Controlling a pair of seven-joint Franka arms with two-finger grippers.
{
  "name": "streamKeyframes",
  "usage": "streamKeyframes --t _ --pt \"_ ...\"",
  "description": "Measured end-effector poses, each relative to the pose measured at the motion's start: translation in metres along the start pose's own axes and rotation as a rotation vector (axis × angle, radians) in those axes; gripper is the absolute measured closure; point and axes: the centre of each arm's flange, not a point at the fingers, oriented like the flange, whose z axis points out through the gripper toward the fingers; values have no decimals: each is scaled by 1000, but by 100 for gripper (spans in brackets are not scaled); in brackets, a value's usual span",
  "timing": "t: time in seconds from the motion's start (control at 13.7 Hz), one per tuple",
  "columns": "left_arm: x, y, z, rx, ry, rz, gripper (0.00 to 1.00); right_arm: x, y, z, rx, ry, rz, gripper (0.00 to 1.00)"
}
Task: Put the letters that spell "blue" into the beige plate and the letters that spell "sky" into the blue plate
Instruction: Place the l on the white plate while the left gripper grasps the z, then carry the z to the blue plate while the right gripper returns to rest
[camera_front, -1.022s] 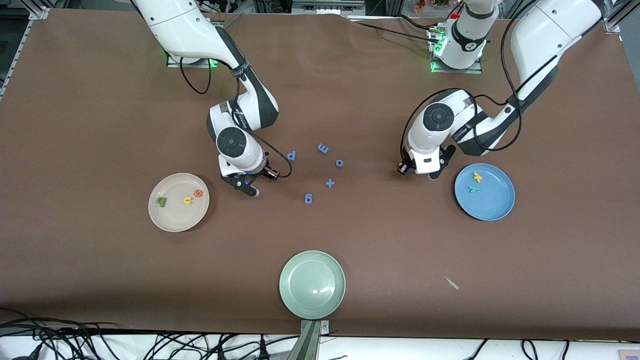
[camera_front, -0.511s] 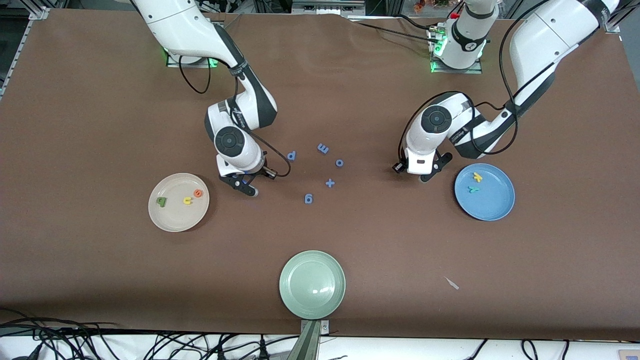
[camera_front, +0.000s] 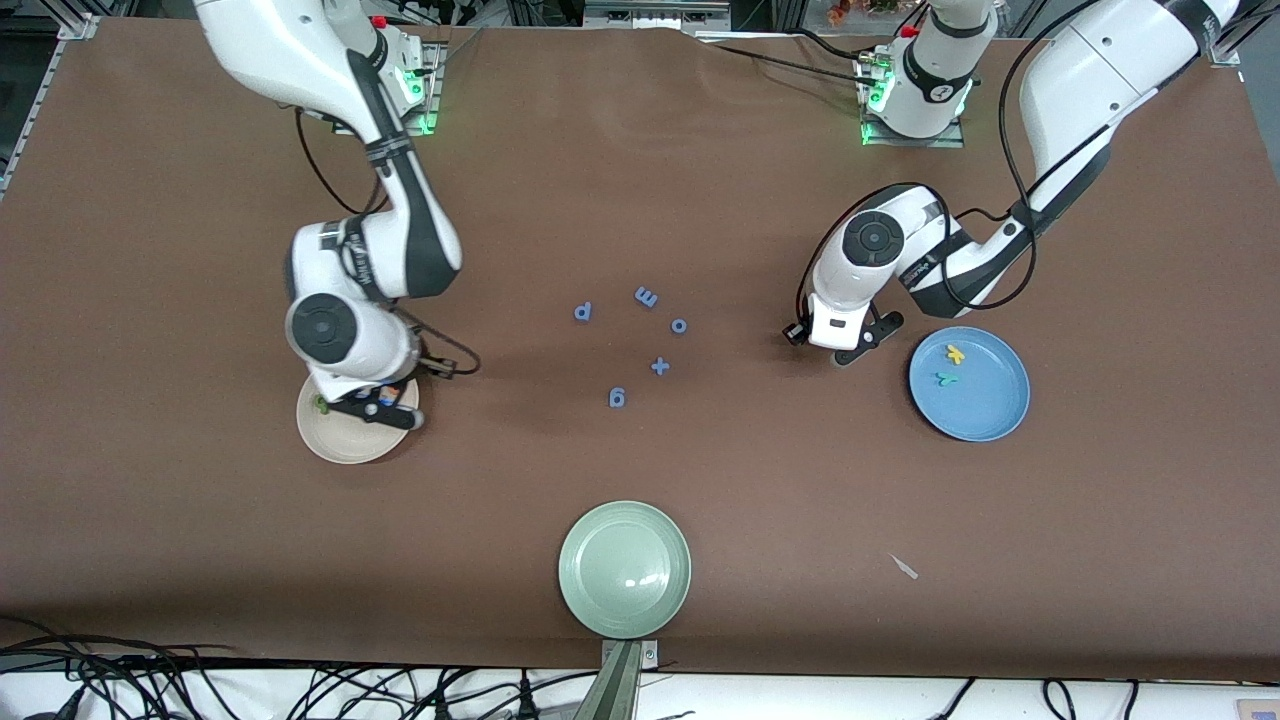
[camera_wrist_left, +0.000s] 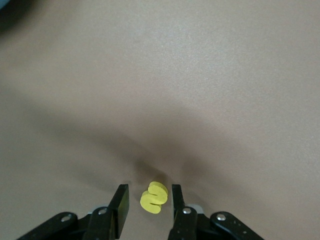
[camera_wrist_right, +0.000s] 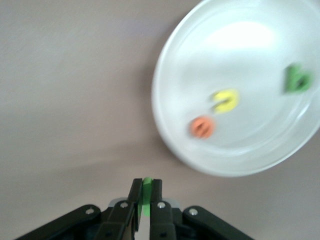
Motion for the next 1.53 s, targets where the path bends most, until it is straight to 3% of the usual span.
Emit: streamKeyframes --t 0.44,0.66,0.95,1.31,1.53 --pt "-1 1 -1 -1 1 90 58 24 52 4 3 -11 -71 86" --pt "-1 1 -1 -1 1 126 58 28 53 -7 6 -16 -77 59" --pt "-1 1 0 -1 -2 156 58 38 53 -54 16 -21 -77 53" --pt "-4 1 6 1 -19 160 59 31 71 -135 25 49 -161 4" --pt "-4 0 8 2 -24 160 61 13 112 -202 30 67 -242 0"
